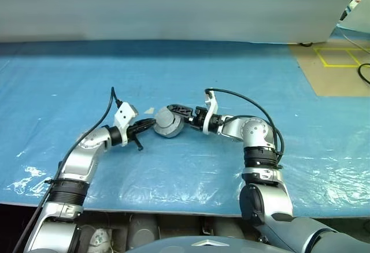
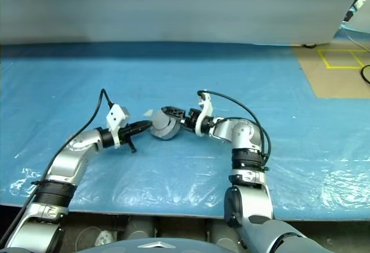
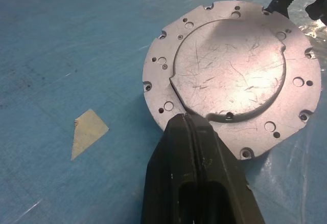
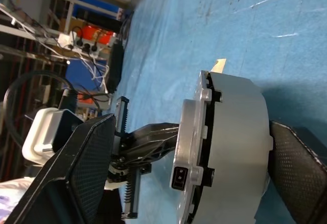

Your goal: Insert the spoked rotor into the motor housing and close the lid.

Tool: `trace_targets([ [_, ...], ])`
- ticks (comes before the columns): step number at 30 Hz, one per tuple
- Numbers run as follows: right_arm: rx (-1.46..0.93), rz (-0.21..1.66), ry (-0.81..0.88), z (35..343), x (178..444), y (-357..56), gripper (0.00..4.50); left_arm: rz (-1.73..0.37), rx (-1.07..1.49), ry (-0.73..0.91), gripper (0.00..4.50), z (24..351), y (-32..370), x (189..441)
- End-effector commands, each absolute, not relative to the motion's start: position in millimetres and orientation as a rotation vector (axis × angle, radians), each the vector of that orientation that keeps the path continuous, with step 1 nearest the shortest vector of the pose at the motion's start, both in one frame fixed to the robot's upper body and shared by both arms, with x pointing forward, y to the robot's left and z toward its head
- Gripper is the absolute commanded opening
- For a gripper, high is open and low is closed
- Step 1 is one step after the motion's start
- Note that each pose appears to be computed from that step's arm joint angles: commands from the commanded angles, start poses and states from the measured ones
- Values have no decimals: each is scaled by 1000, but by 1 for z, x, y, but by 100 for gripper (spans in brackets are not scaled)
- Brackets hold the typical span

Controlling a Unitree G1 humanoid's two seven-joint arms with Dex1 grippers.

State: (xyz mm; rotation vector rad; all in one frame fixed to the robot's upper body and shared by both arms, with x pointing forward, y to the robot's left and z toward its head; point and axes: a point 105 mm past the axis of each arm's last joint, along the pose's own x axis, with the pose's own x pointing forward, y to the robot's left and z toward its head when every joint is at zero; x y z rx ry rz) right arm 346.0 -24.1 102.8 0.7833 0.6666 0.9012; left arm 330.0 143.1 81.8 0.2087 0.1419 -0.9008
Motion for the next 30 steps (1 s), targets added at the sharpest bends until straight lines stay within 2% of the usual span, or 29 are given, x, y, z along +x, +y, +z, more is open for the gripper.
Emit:
trace_targets([
  [1, 695, 961, 693, 98, 335, -13, 393, -924, 204, 173, 0, 72, 139, 326],
  [7, 706, 987, 683, 101, 333, -12, 193, -922, 201, 163, 0, 74, 138, 327],
  [11, 737, 986, 654, 106, 337, -13, 119, -921, 200, 160, 0, 75, 138, 327],
  [17, 718, 941, 665, 101, 342, -13, 116, -876, 177, 120, 0, 83, 142, 332],
  [19, 744, 927, 640, 104, 346, -16, 116, -808, 68, 58, 0, 100, 148, 340],
  [23, 957, 891, 507, 132, 365, -24, 116, -626, -307, -71, 0, 135, 176, 357],
  [27, 1140, 834, 406, 151, 381, -35, 116, -482, -503, -105, 0, 140, 207, 361],
  [29, 1200, 821, 361, 160, 386, -39, 116, -476, -565, -79, 0, 133, 209, 356],
  [30, 1227, 809, 339, 164, 388, -40, 116, -500, -587, -52, 18, 128, 204, 351],
])
